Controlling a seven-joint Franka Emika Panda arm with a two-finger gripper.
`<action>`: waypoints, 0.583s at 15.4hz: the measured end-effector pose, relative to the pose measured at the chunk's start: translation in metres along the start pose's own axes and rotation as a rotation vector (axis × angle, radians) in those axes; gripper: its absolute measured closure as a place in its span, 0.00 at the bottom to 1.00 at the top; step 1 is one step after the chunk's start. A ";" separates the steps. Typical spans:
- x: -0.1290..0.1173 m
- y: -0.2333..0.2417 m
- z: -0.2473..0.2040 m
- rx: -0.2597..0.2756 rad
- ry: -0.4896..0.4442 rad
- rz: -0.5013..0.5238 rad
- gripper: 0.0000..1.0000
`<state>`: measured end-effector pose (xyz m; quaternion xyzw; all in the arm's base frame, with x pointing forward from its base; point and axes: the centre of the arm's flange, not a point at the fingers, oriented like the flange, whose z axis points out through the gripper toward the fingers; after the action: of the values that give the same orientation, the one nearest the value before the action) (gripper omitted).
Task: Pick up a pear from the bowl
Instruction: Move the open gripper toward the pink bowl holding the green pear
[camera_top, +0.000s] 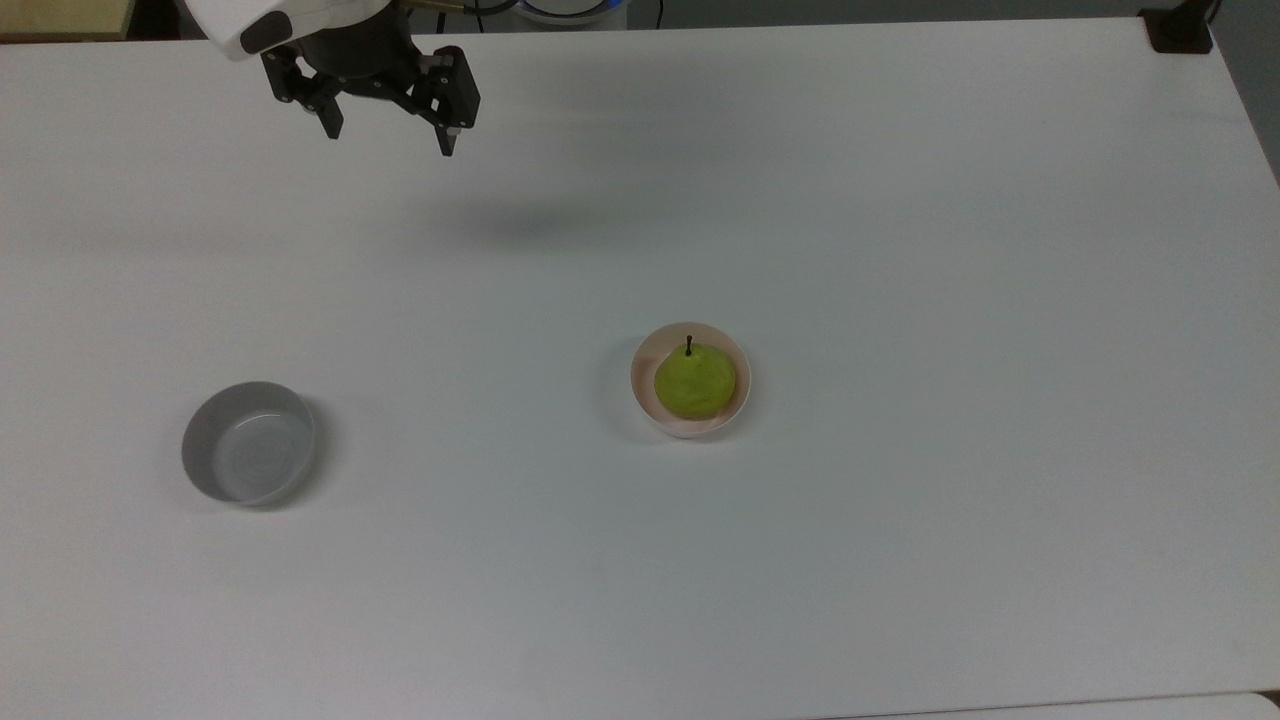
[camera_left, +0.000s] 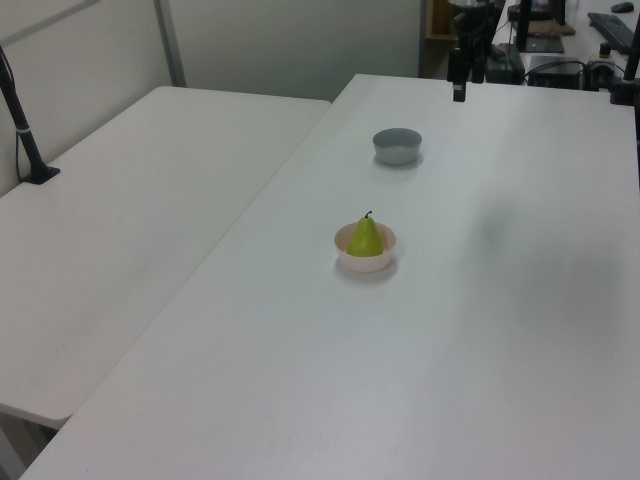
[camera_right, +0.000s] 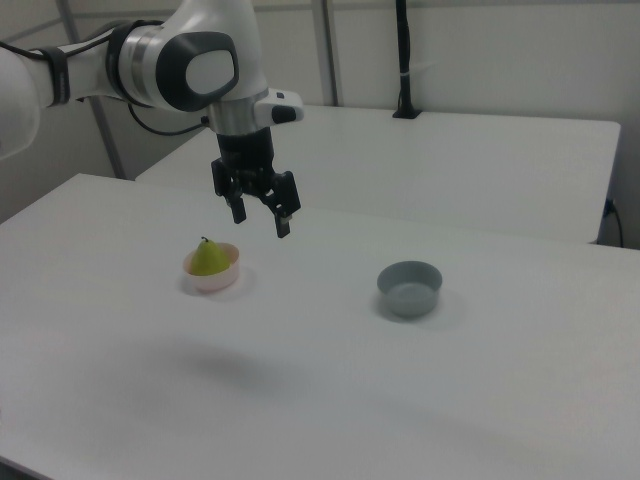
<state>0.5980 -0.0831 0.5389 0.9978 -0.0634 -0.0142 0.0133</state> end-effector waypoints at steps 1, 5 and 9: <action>0.000 0.000 0.000 0.000 0.000 0.000 0.00; 0.001 0.000 0.003 -0.001 -0.005 0.000 0.00; 0.003 -0.005 0.007 -0.002 -0.012 -0.008 0.00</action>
<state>0.6017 -0.0787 0.5314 0.9979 -0.0596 -0.0201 0.0136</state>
